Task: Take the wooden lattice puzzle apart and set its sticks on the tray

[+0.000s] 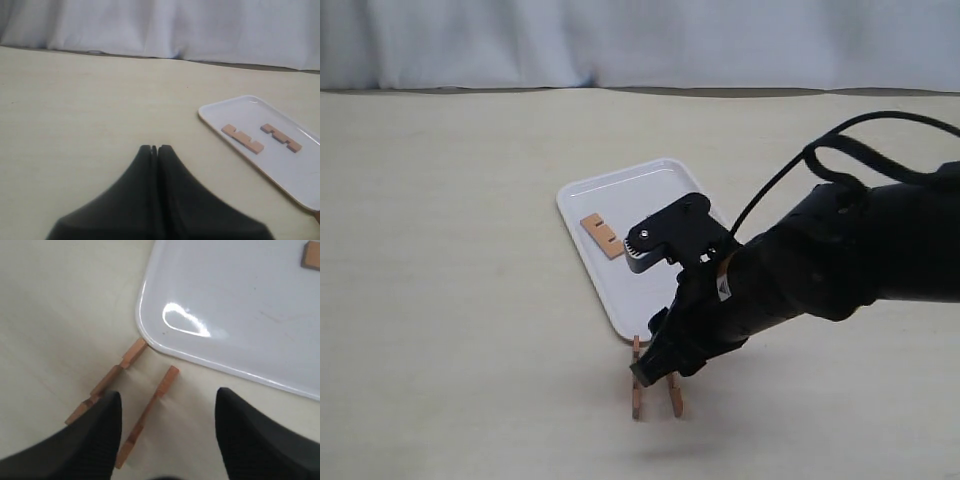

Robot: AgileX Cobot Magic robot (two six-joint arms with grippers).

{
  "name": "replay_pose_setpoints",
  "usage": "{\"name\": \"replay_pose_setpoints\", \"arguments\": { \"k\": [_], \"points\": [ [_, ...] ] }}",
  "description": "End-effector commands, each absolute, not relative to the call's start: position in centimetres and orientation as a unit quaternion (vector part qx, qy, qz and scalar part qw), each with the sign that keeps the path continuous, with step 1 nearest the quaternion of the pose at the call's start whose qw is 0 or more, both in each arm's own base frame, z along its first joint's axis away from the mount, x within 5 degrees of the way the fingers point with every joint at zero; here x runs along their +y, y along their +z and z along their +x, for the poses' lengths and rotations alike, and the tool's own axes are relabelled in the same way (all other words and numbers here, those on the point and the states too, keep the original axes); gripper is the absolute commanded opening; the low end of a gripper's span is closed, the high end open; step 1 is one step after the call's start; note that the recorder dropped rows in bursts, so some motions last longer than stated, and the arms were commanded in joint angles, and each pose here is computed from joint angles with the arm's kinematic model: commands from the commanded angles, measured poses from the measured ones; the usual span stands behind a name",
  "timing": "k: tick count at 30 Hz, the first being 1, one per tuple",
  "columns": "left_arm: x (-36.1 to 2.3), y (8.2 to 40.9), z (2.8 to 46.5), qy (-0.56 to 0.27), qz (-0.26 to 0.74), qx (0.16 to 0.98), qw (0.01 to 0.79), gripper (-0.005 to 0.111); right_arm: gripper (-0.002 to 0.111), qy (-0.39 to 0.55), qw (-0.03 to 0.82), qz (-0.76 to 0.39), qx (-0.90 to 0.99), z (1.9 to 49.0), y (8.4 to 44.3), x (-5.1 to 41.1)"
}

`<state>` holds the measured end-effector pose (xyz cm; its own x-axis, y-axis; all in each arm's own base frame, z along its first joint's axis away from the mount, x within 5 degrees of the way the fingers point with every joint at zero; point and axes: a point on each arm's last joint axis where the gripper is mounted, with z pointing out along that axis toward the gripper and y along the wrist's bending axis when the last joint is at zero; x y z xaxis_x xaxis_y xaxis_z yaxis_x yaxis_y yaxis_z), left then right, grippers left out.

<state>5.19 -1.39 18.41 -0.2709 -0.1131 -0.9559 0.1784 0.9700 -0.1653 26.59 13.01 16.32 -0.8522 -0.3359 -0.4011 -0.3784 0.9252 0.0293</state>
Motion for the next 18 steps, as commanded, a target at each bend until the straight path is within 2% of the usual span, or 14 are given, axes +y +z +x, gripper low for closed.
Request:
{"name": "replay_pose_setpoints", "arguments": {
  "k": [1,8,18],
  "points": [
    [-1.4,18.4,5.2,-0.124,0.023,0.785,0.606,0.0,0.053,0.044,0.17,-0.179,0.968,26.6,15.0,13.0],
    [-1.4,18.4,5.2,-0.124,0.023,0.786,0.606,0.0,0.053,0.034,0.131,-0.175,0.975,26.5,13.1,13.0],
    [-1.4,18.4,5.2,-0.124,0.023,0.786,0.606,0.0,0.053,0.024,0.125,-0.183,0.975,26.6,12.6,12.9]
  ]
}}
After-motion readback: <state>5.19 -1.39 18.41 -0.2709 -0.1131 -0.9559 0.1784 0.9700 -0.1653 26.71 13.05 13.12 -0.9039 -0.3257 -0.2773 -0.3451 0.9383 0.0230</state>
